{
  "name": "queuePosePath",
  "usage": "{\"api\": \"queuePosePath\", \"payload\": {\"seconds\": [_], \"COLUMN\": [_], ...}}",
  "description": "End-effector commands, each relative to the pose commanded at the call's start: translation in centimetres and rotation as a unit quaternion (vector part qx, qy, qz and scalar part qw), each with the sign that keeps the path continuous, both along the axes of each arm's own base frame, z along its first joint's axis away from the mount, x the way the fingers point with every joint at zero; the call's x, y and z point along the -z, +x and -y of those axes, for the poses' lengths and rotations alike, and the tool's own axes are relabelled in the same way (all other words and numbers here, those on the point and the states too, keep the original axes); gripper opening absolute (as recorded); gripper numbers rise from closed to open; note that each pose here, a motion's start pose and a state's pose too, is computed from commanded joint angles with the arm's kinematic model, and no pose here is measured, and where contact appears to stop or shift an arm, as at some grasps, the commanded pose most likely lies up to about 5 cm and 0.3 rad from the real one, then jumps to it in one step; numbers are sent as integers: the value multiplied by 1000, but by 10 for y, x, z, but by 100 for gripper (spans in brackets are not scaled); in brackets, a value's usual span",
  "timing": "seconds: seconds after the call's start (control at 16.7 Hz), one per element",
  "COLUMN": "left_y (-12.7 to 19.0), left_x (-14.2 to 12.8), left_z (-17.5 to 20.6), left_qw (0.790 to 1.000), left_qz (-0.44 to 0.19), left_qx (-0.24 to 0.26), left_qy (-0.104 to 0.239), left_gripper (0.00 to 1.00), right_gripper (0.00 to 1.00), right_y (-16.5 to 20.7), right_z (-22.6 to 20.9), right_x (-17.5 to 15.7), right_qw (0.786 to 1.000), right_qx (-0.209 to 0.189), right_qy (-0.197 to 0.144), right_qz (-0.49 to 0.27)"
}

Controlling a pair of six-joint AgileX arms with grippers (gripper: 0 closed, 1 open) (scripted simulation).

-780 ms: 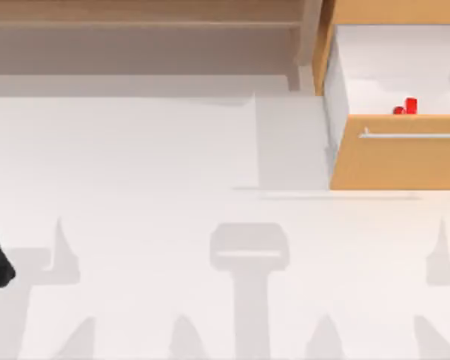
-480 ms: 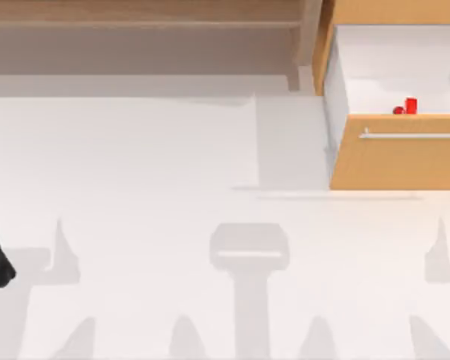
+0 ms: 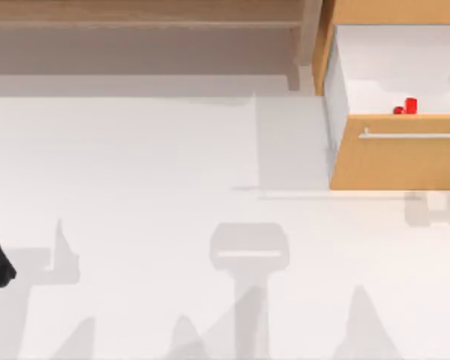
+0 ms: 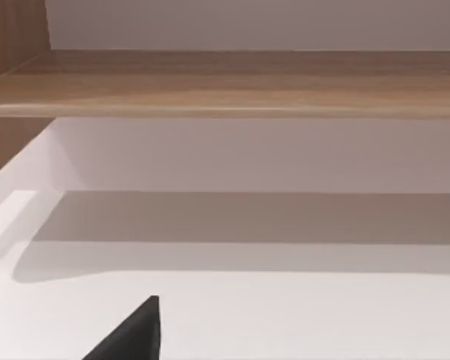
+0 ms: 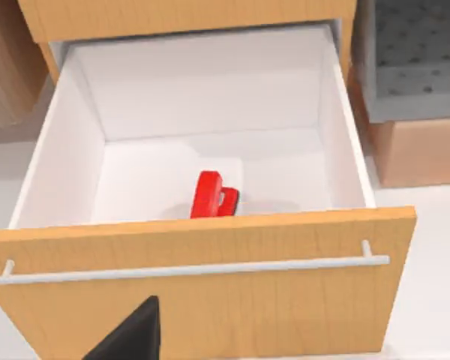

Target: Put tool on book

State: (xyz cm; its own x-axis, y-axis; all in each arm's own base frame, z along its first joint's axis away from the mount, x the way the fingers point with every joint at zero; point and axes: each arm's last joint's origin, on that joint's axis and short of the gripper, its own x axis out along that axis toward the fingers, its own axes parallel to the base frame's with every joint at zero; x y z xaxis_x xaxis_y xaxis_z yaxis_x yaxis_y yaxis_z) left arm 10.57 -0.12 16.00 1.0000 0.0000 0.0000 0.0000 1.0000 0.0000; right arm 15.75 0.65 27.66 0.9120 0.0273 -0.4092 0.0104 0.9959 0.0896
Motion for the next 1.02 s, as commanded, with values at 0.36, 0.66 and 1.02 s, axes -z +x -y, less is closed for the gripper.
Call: {"api": "queuePosePath", "payload": {"seconds": [0.36,0.66,1.02], "left_y": [0,0,0], "left_x": [0,0,0], "left_z": [0,0,0], "left_qw": [1000,1000,1000], "left_qz": [0,0,0], "left_qx": [0,0,0], "left_qy": [0,0,0], "left_gripper": [100,100,100], "right_gripper": [100,100,100], "right_y": [136,244,310], "right_z": [-20,-44,-66], "right_x": [-40,3,73], "right_qw": [977,927,872], "right_qx": [11,28,51], "right_qy": [21,22,14], "right_qz": [-214,-374,-487]}}
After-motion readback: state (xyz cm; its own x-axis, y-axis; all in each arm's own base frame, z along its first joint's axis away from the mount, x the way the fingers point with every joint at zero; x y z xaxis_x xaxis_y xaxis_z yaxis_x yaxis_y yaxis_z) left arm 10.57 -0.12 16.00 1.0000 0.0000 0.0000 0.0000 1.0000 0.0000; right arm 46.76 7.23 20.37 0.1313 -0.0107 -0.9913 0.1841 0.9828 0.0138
